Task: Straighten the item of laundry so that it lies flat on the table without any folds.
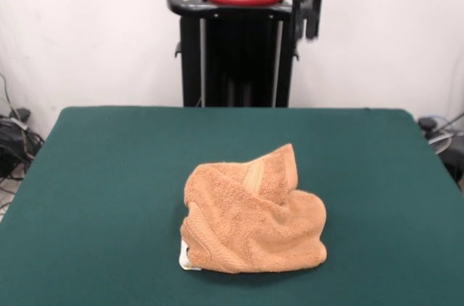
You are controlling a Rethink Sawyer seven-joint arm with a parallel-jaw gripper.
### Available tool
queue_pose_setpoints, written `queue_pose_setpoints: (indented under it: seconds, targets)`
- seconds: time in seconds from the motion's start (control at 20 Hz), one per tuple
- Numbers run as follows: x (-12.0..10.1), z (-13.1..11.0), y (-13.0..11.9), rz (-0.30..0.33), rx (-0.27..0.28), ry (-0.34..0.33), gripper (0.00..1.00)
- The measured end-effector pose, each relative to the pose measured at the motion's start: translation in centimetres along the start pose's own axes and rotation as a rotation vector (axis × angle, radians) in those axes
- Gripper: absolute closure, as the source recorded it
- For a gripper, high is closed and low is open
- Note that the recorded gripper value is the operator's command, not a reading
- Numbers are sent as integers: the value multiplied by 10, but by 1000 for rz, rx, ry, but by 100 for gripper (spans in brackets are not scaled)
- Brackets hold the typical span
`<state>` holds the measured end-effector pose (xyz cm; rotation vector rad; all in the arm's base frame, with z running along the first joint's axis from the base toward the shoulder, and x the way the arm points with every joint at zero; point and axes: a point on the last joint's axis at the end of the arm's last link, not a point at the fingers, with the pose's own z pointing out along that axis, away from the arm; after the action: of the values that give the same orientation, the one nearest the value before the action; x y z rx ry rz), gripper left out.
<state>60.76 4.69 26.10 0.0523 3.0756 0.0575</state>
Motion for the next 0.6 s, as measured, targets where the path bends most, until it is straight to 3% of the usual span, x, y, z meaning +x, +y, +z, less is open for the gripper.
queue_pose_setpoints:
  seconds: [0.1,0.15,0.6]
  targets:
    - [0,-17,1,2,9,-7,100]
    - [-1,-24,1,1,14,-20,0]
    - [0,-24,0,-9,25,-23,0]
